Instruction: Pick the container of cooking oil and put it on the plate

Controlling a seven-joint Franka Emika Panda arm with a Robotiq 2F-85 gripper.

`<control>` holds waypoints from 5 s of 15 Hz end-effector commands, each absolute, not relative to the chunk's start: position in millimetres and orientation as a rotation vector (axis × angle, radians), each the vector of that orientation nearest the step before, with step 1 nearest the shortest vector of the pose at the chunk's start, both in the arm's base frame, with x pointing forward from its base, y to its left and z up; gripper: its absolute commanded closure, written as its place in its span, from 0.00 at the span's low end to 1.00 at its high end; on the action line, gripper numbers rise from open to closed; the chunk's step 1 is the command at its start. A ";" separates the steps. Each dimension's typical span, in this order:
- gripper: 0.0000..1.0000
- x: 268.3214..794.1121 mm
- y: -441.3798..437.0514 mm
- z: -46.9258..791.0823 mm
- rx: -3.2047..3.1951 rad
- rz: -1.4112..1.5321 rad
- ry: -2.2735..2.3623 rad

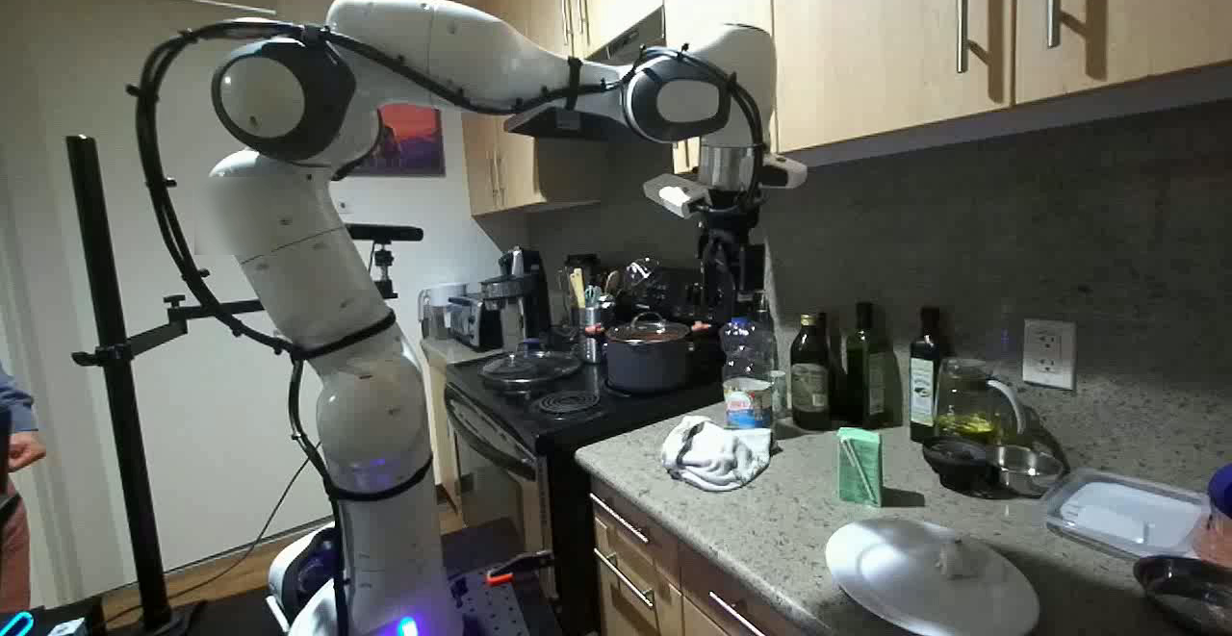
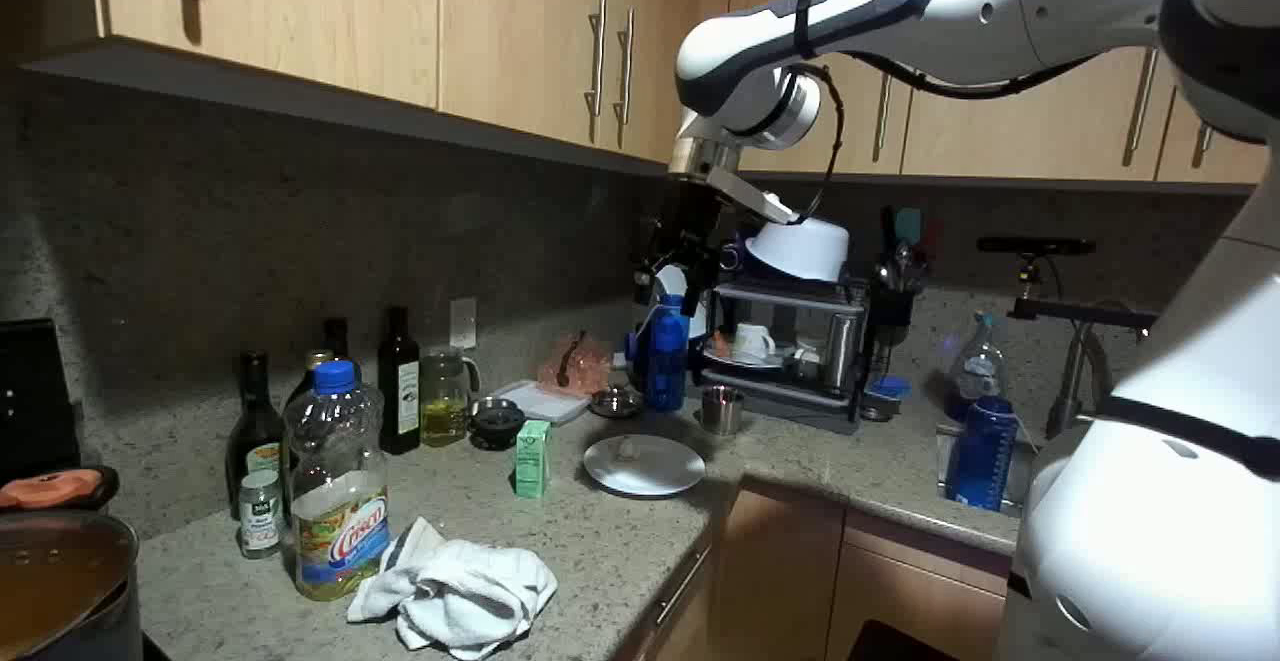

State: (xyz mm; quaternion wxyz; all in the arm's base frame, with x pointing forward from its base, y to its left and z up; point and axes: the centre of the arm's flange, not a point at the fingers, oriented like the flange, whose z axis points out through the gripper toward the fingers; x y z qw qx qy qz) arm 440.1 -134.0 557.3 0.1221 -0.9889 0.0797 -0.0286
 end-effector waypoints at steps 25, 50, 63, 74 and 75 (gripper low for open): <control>0.00 477.3 -38.1 599.7 -2.978 -0.072 -0.300; 0.00 553.6 93.9 549.9 -2.702 0.099 -1.250; 0.00 559.6 117.9 547.8 -2.663 0.037 -1.494; 0.00 579.6 189.7 568.4 -2.419 0.034 -2.133; 0.00 582.4 191.8 567.2 -2.406 0.034 -2.148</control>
